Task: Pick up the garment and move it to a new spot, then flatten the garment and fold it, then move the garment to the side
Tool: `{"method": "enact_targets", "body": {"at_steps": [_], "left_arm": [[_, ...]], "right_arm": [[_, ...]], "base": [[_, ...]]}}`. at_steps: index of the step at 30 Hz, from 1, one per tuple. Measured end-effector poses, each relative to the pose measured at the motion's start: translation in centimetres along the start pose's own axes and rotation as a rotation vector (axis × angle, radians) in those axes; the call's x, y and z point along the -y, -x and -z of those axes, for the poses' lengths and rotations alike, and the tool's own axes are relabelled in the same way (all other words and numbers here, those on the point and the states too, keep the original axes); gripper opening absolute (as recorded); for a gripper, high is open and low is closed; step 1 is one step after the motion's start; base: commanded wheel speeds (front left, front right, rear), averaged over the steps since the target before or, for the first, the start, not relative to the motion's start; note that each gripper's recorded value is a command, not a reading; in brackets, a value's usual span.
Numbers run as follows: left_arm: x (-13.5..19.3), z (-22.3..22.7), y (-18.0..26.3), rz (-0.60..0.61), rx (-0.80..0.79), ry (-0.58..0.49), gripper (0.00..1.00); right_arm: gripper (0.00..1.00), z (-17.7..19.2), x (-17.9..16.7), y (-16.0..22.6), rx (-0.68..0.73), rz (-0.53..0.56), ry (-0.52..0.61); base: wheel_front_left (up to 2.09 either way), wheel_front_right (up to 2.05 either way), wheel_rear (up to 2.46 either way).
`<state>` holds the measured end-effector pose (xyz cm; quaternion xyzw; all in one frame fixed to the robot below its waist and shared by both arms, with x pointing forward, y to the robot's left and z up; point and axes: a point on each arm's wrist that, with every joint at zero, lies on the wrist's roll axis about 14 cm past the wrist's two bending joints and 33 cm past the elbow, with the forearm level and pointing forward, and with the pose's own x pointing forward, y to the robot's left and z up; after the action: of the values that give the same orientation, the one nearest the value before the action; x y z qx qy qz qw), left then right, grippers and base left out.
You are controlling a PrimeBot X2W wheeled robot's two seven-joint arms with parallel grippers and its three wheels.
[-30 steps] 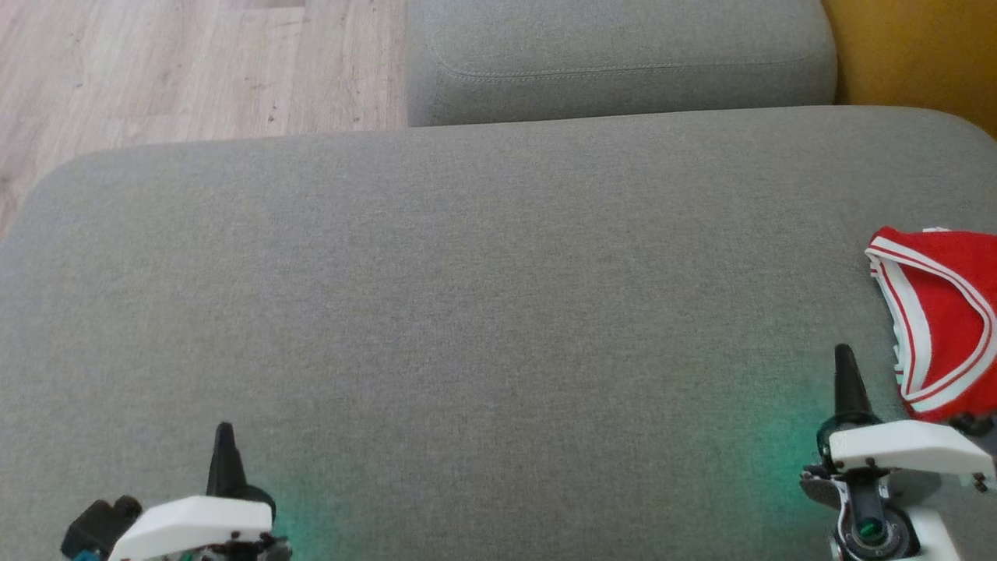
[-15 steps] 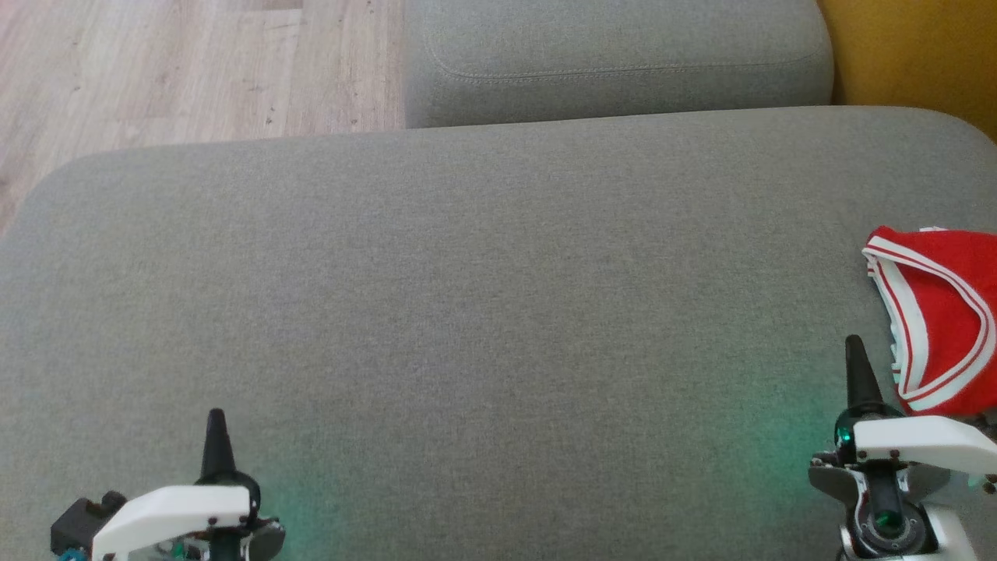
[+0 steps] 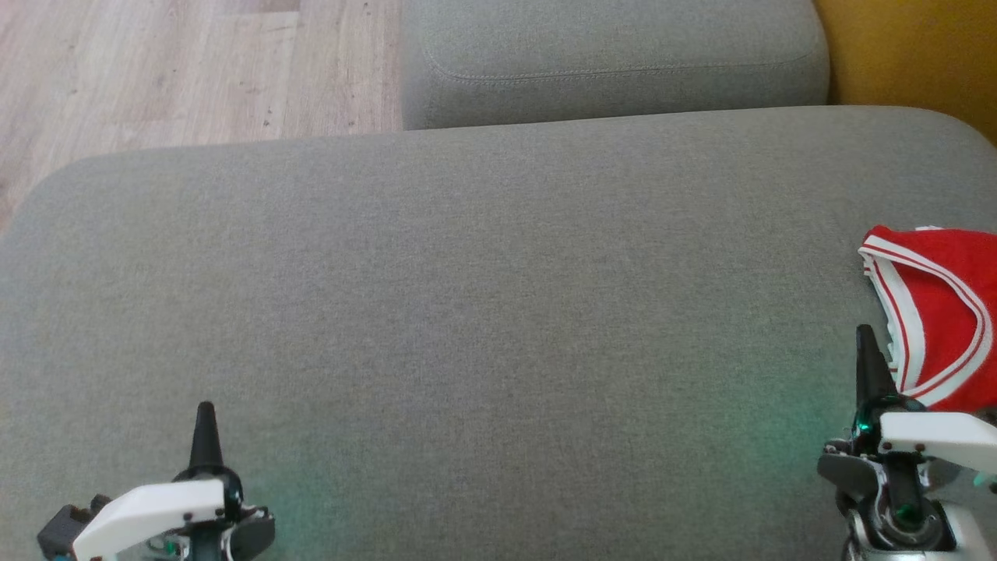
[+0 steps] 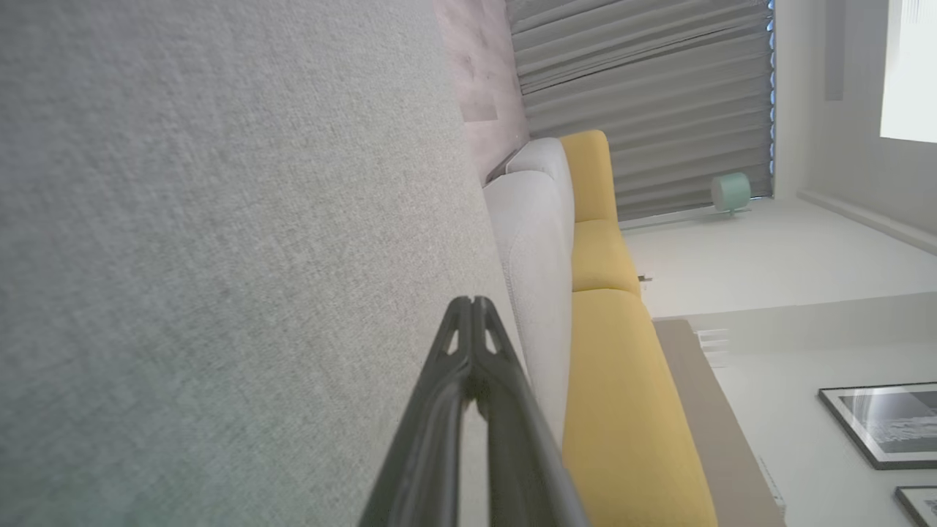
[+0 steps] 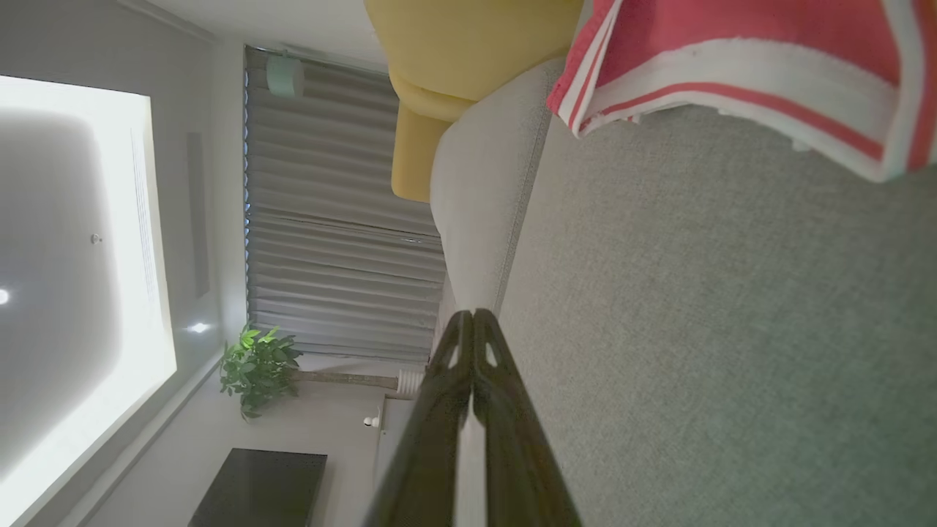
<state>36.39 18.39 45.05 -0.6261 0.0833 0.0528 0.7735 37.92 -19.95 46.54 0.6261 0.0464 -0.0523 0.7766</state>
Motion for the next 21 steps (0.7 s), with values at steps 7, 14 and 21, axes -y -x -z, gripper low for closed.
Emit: {"method": "enact_targets", "body": {"at_steps": [7,14,21], "left_arm": [[0.7,-0.5,-0.2,0.026,0.008,0.087,0.0],[2.0,-0.8,-0.5,0.073,0.003,0.159,0.0],[2.4,-0.9,-0.5,0.094,0.004,0.208,0.0]], "right_arm": [[0.0,-0.5,-0.8,0.0,0.008,-0.03,-0.091],[0.0,-0.9,-1.5,0.0,0.012,-0.056,-0.167],[0.0,-1.2,-2.0,0.1,0.012,-0.075,-0.22]], "base": [[0.0,0.0,0.0],[0.0,0.0,0.0],[0.0,0.0,0.0]]}}
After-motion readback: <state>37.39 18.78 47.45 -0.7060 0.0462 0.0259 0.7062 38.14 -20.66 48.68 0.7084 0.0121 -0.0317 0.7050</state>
